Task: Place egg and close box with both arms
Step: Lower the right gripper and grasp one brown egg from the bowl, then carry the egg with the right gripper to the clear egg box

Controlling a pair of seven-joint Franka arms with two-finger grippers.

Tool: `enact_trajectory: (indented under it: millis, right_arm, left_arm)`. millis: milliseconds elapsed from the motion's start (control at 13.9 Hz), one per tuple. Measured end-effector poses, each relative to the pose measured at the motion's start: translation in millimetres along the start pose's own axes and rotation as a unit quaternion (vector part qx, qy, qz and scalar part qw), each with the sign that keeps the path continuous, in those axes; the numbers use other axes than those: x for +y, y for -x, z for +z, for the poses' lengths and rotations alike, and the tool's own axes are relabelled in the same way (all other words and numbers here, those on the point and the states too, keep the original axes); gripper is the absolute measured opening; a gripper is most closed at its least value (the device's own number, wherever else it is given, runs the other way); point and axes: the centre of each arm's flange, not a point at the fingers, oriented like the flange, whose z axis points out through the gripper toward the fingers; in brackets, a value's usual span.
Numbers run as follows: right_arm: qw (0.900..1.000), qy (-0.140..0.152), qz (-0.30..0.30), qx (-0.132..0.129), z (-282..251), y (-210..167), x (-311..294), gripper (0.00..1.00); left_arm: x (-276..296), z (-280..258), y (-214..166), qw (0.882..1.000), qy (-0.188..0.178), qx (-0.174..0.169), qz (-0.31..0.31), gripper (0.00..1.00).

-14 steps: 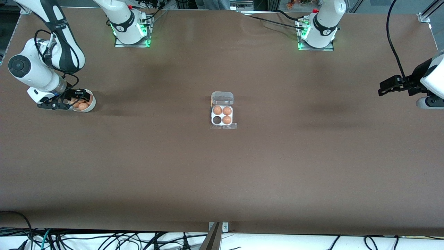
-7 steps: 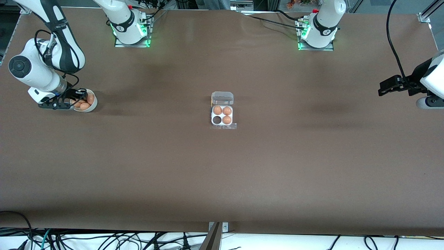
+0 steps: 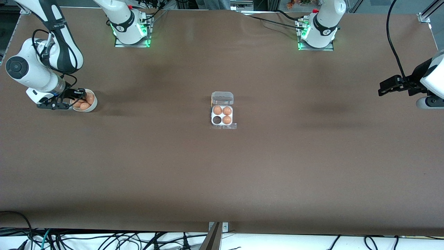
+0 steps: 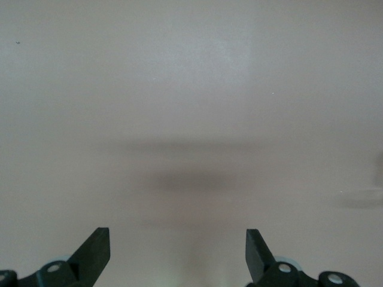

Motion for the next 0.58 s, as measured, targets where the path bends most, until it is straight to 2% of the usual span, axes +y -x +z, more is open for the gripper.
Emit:
enact_trajectory:
  millis: [288, 576]
  right_arm:
    - [1.000, 0.003, -0.014, -0.016, -39, -24, -8, 0.47]
    - [0.999, 0.004, -0.020, -0.030, -108, -65, -67, 0.47]
  left_arm:
    - [0, 0, 0, 1.000, 0.000, 0.000, 0.000, 1.00]
    - [0, 0, 0, 1.000, 0.000, 0.000, 0.000, 1.00]
